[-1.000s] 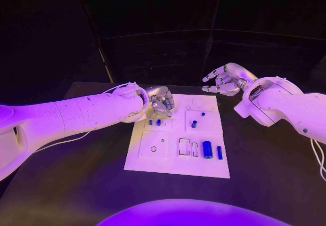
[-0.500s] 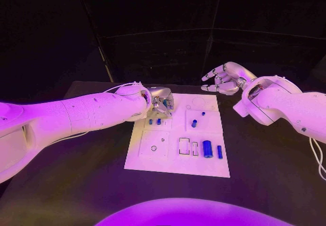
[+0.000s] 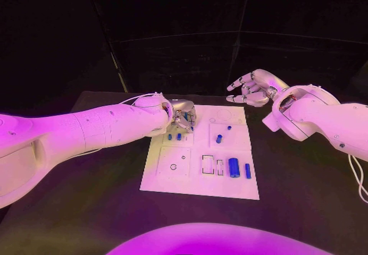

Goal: Assemble the parts on the task board

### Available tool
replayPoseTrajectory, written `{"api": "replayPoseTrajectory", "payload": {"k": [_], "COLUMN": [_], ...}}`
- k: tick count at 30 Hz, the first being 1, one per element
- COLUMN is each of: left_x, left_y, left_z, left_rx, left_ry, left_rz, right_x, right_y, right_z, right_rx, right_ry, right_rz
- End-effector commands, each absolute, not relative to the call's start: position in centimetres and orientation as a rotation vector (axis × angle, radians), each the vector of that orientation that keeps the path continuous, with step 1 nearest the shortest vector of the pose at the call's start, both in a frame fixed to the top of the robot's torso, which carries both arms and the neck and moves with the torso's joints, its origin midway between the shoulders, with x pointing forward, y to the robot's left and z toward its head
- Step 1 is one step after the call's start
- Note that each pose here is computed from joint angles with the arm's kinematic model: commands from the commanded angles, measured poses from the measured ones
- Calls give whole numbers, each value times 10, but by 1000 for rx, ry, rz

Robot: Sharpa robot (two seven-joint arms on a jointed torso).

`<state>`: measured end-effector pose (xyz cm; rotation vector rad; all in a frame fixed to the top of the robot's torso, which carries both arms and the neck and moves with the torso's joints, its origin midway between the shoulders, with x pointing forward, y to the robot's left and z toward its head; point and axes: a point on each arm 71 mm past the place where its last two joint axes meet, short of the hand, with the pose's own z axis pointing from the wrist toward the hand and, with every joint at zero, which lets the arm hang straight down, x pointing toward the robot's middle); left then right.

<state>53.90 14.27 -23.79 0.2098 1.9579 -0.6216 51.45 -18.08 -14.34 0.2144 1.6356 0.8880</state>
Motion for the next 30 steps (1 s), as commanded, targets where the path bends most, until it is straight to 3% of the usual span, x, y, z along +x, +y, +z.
{"api": "replayPoseTrajectory", "payload": {"k": [1,30], "left_x": [540,543], "left_y": [142,137], "left_z": [-238,-250], "left_rx": [217,217], "left_ry": [1966,2015], "left_rz": [-599,-573], "right_x": [514,514], "right_y": [-179,-178], "right_z": [-142,-142], "right_rx": [207,205], "right_ry": [1631,1636], "right_rz": [899,901]}}
